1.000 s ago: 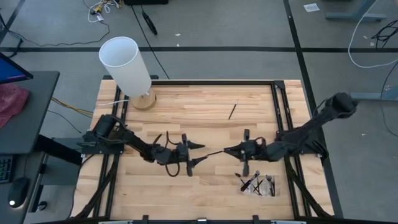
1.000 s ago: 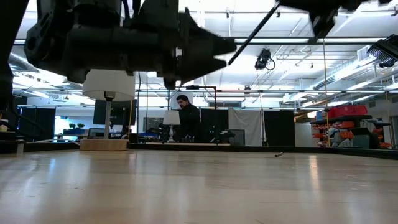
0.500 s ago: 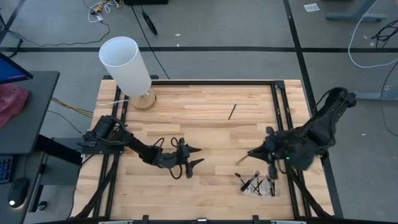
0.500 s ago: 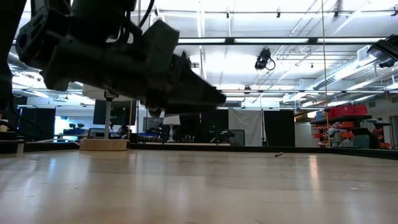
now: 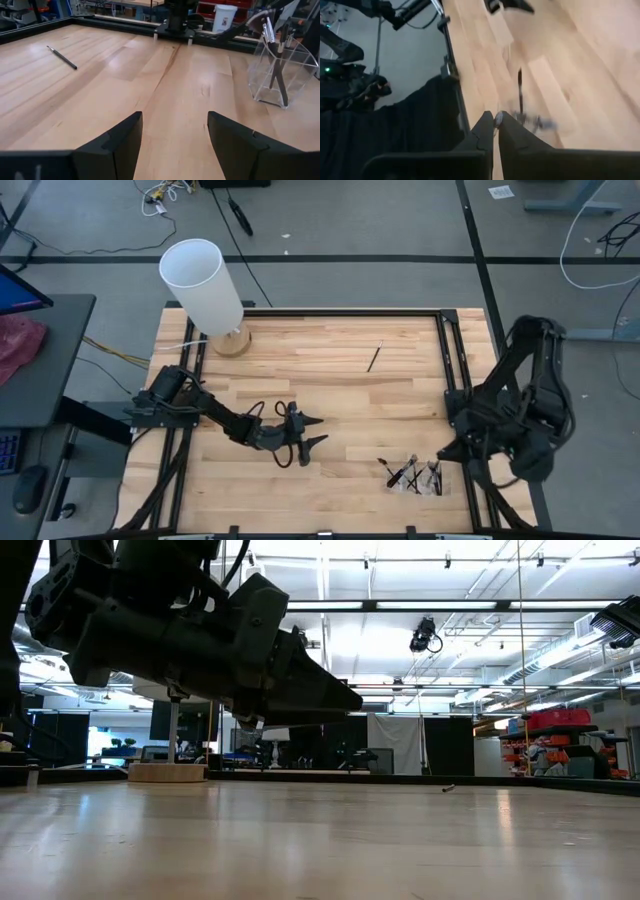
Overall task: Pick & Place Makeup Supplies
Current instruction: Put the silver makeup brush into the transparent organizer
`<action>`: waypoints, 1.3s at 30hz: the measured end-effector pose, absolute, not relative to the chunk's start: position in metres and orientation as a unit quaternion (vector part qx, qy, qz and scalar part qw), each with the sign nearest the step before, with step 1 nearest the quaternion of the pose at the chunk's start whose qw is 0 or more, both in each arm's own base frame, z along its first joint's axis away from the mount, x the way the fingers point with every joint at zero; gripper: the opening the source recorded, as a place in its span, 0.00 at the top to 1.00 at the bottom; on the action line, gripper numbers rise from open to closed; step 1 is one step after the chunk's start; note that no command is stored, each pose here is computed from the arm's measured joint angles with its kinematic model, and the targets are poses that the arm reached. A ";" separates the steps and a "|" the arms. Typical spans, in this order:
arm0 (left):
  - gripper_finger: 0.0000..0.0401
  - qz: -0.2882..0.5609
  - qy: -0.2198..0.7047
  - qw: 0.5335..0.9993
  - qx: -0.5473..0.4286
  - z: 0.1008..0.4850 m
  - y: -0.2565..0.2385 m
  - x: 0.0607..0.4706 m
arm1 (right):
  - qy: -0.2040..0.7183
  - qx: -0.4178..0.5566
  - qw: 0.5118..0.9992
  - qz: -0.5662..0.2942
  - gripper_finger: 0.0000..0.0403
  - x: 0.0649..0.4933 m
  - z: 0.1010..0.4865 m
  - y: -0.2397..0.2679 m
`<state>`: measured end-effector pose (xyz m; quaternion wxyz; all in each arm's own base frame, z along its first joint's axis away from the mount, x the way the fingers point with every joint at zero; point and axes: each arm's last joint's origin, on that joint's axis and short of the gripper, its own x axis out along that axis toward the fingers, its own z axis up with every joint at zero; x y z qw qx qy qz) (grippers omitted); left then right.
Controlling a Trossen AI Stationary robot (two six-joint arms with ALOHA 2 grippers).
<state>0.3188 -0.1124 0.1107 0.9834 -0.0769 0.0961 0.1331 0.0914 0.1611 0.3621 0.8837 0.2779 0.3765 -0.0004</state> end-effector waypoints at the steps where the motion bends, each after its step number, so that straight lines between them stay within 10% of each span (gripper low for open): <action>1: 0.43 0.133 0.096 0.983 -0.077 0.111 -0.112 0.319 | 0.382 0.283 0.879 -0.002 0.99 0.088 0.361 0.162; 39: 0.44 0.152 0.092 0.980 -0.091 0.111 -0.103 0.322 | 0.415 0.303 0.849 -0.120 0.99 0.025 0.319 0.194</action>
